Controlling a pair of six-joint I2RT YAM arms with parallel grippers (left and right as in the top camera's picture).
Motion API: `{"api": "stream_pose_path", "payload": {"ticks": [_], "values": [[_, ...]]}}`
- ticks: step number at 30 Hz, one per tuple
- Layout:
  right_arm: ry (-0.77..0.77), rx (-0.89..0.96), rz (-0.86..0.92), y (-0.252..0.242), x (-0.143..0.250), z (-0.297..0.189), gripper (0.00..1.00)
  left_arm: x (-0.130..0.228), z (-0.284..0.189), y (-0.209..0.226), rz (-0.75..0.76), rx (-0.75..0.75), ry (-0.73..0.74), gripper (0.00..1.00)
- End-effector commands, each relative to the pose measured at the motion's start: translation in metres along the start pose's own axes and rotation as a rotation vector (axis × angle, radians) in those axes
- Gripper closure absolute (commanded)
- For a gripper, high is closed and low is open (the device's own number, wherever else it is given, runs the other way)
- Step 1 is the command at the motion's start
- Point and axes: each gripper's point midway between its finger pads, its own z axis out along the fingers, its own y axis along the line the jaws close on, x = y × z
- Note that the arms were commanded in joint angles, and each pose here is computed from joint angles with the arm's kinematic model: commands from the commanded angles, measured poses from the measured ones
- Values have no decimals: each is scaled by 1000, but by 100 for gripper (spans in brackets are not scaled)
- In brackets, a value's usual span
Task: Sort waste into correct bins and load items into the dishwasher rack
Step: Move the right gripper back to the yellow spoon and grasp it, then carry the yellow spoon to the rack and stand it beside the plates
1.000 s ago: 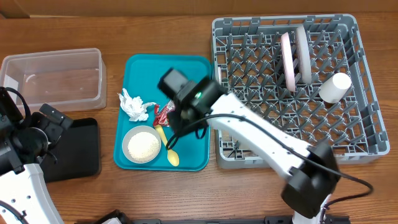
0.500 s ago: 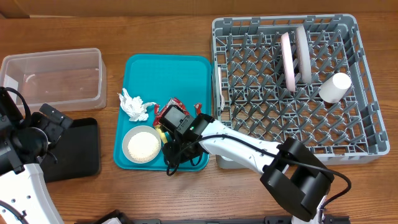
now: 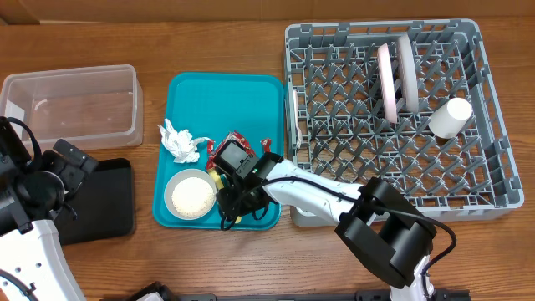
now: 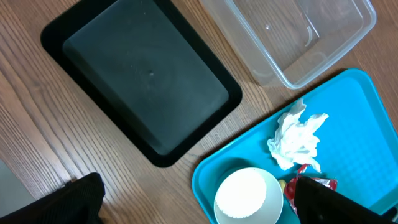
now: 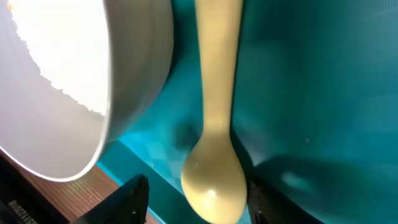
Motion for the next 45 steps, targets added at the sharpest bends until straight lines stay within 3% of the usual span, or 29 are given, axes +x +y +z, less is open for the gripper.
{"api": "stream_pose_path", "payload": {"ticks": [1, 9, 12, 19, 23, 27, 34, 38, 45], "values": [[25, 63, 31, -19, 5, 14, 50, -3, -4, -2, -25, 12, -9, 0], [15, 138, 32, -30, 5, 12, 61, -3, -4, -2, -25, 12, -9, 0], [29, 127, 35, -27, 8, 12, 73, -3, -4, -2, -25, 12, -9, 0], [44, 107, 38, -21, 8, 9, 82, -3, -4, -2, -25, 12, -9, 0], [41, 217, 46, -31, 4, -8, 83, -3, -4, -2, -25, 12, -9, 0], [58, 242, 45, -31, 5, -17, 92, -3, -4, -2, -25, 12, -9, 0], [2, 353, 34, -35, -8, -53, 93, -3, -4, -2, -25, 12, -10, 0], [-48, 361, -1, -20, -15, -97, 93, -3, -4, -2, -25, 12, -10, 0], [-246, 449, -6, -17, -43, -174, 93, -3, -4, -2, -25, 12, -10, 0]]}}
